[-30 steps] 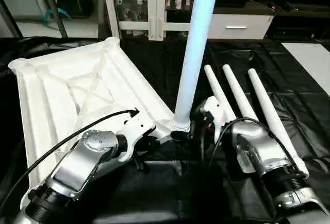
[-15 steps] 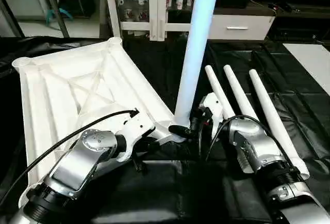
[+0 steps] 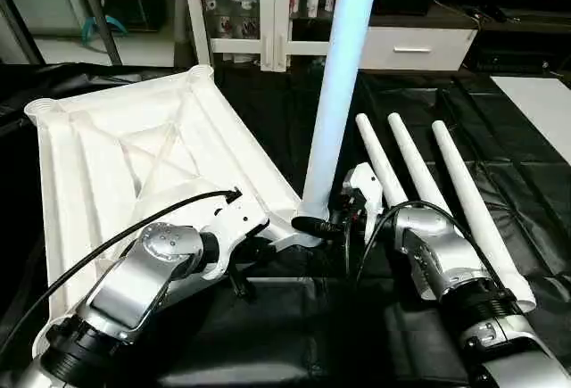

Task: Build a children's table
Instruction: Rotate leg to tighten

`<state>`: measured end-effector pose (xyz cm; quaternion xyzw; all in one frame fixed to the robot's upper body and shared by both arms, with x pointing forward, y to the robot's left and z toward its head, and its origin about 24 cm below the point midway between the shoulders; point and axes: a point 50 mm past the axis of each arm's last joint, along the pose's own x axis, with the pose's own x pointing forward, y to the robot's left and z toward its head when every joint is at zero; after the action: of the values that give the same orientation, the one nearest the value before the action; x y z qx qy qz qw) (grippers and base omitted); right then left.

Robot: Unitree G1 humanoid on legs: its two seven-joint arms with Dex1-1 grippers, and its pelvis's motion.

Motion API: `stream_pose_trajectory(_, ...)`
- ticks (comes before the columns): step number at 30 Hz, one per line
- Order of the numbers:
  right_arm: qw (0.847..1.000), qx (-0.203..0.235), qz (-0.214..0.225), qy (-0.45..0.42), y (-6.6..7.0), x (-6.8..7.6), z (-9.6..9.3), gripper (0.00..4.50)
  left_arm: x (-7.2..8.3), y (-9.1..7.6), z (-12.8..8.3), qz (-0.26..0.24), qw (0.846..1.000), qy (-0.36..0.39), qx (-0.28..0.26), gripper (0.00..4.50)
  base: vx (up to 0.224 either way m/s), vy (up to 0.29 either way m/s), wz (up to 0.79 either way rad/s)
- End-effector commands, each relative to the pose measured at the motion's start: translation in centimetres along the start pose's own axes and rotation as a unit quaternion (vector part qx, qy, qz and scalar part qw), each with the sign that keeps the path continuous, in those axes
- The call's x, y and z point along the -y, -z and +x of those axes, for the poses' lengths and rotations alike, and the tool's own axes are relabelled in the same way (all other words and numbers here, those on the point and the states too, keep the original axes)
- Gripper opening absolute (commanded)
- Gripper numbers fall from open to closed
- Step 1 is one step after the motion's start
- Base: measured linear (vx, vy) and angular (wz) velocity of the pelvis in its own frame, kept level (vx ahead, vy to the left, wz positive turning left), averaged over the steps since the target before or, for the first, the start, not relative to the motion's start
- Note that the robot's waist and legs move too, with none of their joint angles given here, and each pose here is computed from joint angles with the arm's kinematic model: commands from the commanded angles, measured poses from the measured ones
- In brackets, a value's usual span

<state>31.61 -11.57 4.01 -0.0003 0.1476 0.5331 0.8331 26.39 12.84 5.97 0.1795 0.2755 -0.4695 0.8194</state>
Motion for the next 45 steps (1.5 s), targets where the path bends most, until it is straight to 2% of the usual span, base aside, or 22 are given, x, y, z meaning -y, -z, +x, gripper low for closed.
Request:
stream_pose_trajectory(1,1.0,0.0,-0.011,0.005,-0.5,0.4,-0.1,2.78,0.6,1.1,0.4,-0.013,0.999,0.026,-0.027,0.0,0.0,0.0,0.0)
stream_pose_trajectory(7,1.0,-0.005,-0.009,0.011,-0.2,0.4,0.1,2.74,0.6,1.3,0.3,-0.018,0.999,0.024,-0.026,0.0,0.0,0.0,0.0)
stream_pose_trajectory(12,0.997,-0.001,0.003,0.073,0.3,0.6,0.9,2.73,0.3,1.0,0.7,-0.026,1.0,0.006,-0.013,0.0,0.0,0.0,0.0)
stream_pose_trajectory(13,0.991,0.002,0.025,0.128,0.7,0.7,1.9,2.73,-0.6,0.7,1.5,-0.047,0.998,-0.037,-0.002,0.0,0.0,0.0,0.0)
stream_pose_trajectory(17,0.976,0.001,0.067,0.207,1.1,0.5,3.8,2.72,-1.8,0.0,2.8,-0.088,0.992,-0.093,0.01,0.0,0.0,0.0,0.0)
stream_pose_trajectory(19,0.959,0.0,0.097,0.266,1.0,0.5,5.1,2.72,-2.7,-0.8,3.9,-0.101,0.986,-0.131,0.011,0.0,0.0,0.0,0.0)
stream_pose_trajectory(22,0.94,-0.01,0.134,0.315,0.7,0.3,6.6,2.72,-3.4,-1.7,5.0,-0.1,0.981,-0.164,0.013,0.0,0.0,0.0,0.0)
stream_pose_trajectory(23,0.94,-0.01,0.134,0.315,0.7,0.3,6.6,2.72,-3.4,-1.7,5.0,-0.1,0.981,-0.164,0.013,0.0,0.0,0.0,0.0)
stream_pose_trajectory(24,0.927,-0.017,0.148,0.344,0.6,0.1,7.4,2.72,-3.7,-2.4,5.7,-0.097,0.978,-0.181,0.017,0.0,0.0,0.0,0.0)
stream_pose_trajectory(25,0.927,-0.017,0.148,0.344,0.6,0.1,7.4,2.72,-3.7,-2.4,5.7,-0.097,0.978,-0.181,0.017,0.0,0.0,0.0,0.0)
stream_pose_trajectory(26,0.921,-0.017,0.143,0.363,0.3,0.0,7.9,2.72,-3.7,-2.7,6.0,-0.096,0.978,-0.185,0.019,0.0,0.0,0.0,0.0)
stream_pose_trajectory(30,0.919,0.002,0.152,0.364,-0.2,0.0,8.0,2.72,-3.5,-2.8,6.2,-0.095,0.978,-0.182,0.019,0.0,0.0,0.0,0.0)
stream_pose_trajectory(34,0.93,0.031,0.124,0.345,-1.3,0.2,7.9,2.72,-3.5,-2.5,5.7,-0.087,0.981,-0.173,0.032,0.0,0.0,0.0,0.0)
stream_pose_trajectory(36,0.934,0.043,0.12,0.333,-1.7,0.2,7.9,3.42,-3.5,-2.3,5.6,-0.076,0.982,-0.169,0.034,0.0,0.0,0.0,0.0)
stream_pose_trajectory(39,0.94,0.055,0.111,0.318,-2.2,0.2,7.6,3.5,-3.4,-1.7,5.3,-0.075,0.983,-0.166,0.03,0.0,0.0,0.0,0.0)
stream_pose_trajectory(44,0.951,0.061,0.098,0.287,-2.8,0.2,6.6,3.93,-3.4,-1.7,4.9,-0.06,0.984,-0.163,0.034,0.0,0.0,0.0,0.0)
stream_pose_trajectory(45,0.958,0.062,0.084,0.267,-3.0,0.1,5.7,4.18,-3.5,-1.8,4.7,-0.061,0.984,-0.162,0.046,0.0,0.0,0.0,0.0)
